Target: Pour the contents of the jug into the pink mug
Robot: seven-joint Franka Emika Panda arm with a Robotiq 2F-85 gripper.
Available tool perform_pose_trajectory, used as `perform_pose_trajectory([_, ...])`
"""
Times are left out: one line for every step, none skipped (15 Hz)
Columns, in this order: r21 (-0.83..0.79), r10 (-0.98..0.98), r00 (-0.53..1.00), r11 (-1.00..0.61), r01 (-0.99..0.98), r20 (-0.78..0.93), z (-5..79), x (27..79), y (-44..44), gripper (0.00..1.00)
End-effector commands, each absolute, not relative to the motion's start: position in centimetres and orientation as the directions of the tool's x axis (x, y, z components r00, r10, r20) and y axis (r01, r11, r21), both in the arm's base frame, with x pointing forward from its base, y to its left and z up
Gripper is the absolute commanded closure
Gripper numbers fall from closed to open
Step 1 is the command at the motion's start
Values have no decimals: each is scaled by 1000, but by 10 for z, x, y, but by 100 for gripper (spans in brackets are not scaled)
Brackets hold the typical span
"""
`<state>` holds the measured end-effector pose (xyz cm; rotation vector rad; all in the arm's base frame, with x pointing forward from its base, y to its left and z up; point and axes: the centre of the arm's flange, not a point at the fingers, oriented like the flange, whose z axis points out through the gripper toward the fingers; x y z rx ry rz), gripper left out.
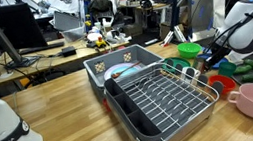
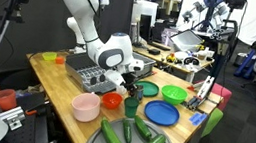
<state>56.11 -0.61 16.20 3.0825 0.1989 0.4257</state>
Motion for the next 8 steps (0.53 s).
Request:
perform_pose_trajectory([30,147,941,-989,145,303,190,551,-14,96])
perform_pose_trajectory([31,155,940,-988,152,303,196,550,-13,96])
perform_pose_trajectory([38,171,938,-985,167,302,203,549,-11,96])
perform_pose_trajectory([46,187,935,-982,182,300,210,548,-10,96])
perform_pose_trajectory([43,204,931,-979,201,304,217,546,-7,96])
perform_pose_trajectory([43,223,924,-974,220,310,225,543,-5,96])
perform_pose_trajectory([43,245,915,-969,244,320,235,540,0,96])
perform_pose_trajectory([48,265,908,-963,264,325,244,537,3,96])
